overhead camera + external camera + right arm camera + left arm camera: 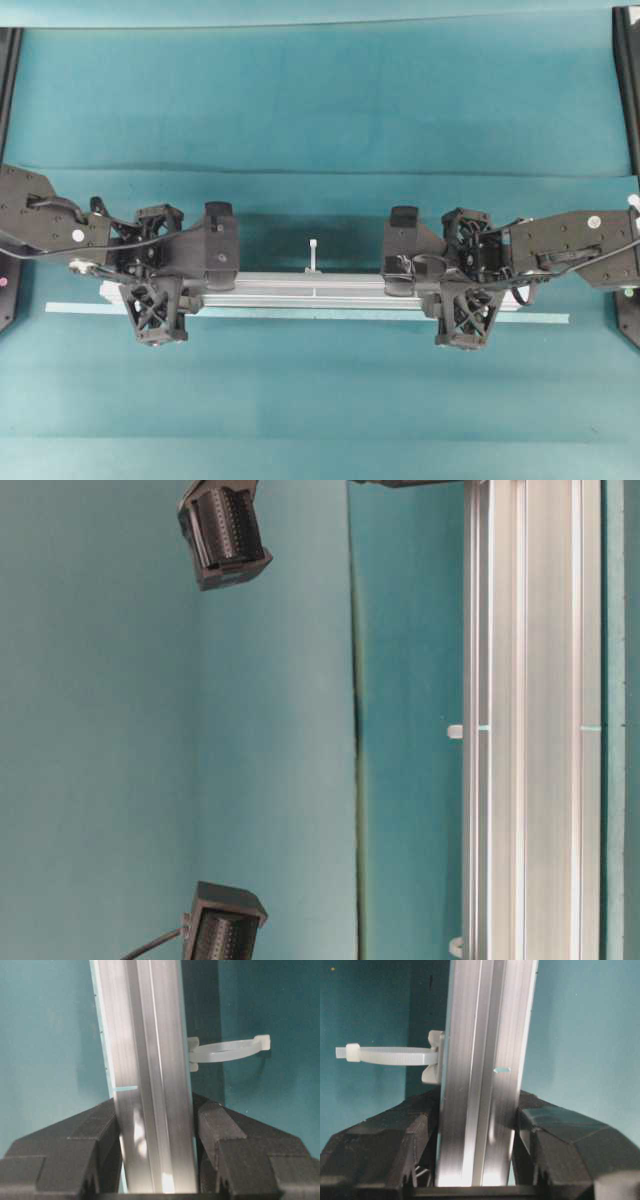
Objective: Lift the large metal rail with both hands.
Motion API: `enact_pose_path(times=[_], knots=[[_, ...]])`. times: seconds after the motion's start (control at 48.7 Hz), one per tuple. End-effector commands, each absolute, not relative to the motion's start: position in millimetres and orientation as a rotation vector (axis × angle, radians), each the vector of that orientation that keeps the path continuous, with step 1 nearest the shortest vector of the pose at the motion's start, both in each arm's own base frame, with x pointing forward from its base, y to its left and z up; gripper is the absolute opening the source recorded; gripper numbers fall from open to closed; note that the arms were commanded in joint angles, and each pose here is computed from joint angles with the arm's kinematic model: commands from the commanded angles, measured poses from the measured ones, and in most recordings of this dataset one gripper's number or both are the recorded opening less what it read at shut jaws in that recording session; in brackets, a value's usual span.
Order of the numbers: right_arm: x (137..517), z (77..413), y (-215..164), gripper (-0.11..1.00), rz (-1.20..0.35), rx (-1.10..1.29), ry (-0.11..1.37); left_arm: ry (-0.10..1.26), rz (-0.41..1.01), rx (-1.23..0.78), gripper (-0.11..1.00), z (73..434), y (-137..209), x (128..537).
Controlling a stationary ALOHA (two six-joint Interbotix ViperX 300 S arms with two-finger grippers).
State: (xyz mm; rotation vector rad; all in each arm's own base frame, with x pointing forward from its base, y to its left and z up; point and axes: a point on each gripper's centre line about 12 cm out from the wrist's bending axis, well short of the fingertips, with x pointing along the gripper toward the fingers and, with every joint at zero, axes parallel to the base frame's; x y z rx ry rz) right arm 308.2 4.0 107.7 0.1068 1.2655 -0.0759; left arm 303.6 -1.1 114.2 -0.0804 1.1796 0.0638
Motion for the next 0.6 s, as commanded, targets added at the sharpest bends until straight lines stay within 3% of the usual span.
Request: enact_pose_path(times=[0.0,0.575], knots=[[307.6,106.6,4.6,0.43,-0.089,0.127,1.273,1.137,0.059,-0.087,0.37,122.9,-3.3,312.3],[307.6,106.6,5.7,0.43,-0.089,0.130,1.273,1.145,0.034,-0.048,0.37,118.5,-3.7,307.7]])
